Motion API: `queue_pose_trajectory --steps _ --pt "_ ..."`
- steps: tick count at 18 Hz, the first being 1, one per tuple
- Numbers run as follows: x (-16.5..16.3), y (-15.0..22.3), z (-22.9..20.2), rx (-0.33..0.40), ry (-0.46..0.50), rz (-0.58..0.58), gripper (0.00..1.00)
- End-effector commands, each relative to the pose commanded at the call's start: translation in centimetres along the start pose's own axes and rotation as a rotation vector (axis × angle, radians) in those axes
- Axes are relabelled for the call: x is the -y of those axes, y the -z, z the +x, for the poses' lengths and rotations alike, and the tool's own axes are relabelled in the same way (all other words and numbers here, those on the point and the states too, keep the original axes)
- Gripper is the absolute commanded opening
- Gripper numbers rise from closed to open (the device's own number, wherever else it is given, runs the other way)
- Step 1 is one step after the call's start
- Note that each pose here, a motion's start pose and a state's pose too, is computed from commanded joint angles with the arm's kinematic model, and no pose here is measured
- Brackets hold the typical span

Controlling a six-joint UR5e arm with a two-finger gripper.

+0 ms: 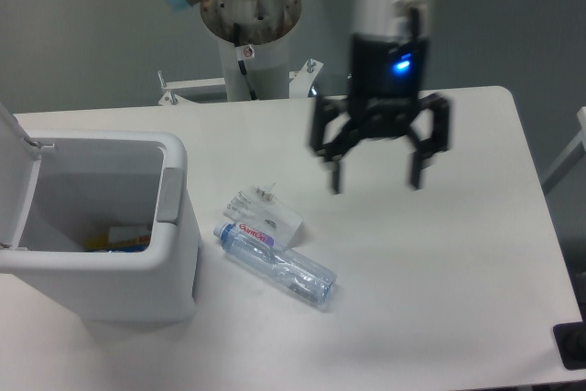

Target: Open the trash can

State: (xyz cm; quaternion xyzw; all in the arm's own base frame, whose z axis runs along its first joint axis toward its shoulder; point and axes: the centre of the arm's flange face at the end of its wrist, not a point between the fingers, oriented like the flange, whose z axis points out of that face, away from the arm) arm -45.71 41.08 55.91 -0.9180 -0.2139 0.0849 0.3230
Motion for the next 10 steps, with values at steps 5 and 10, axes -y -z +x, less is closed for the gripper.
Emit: queue_pose_trajectory --steps 5,10 --pt "-3.2 -0.8 -2.4 0.068 -0.296 -0.164 1.00" --pt "-5.7 -2.0 -3.3 0.114 -0.503 -0.317 1.00"
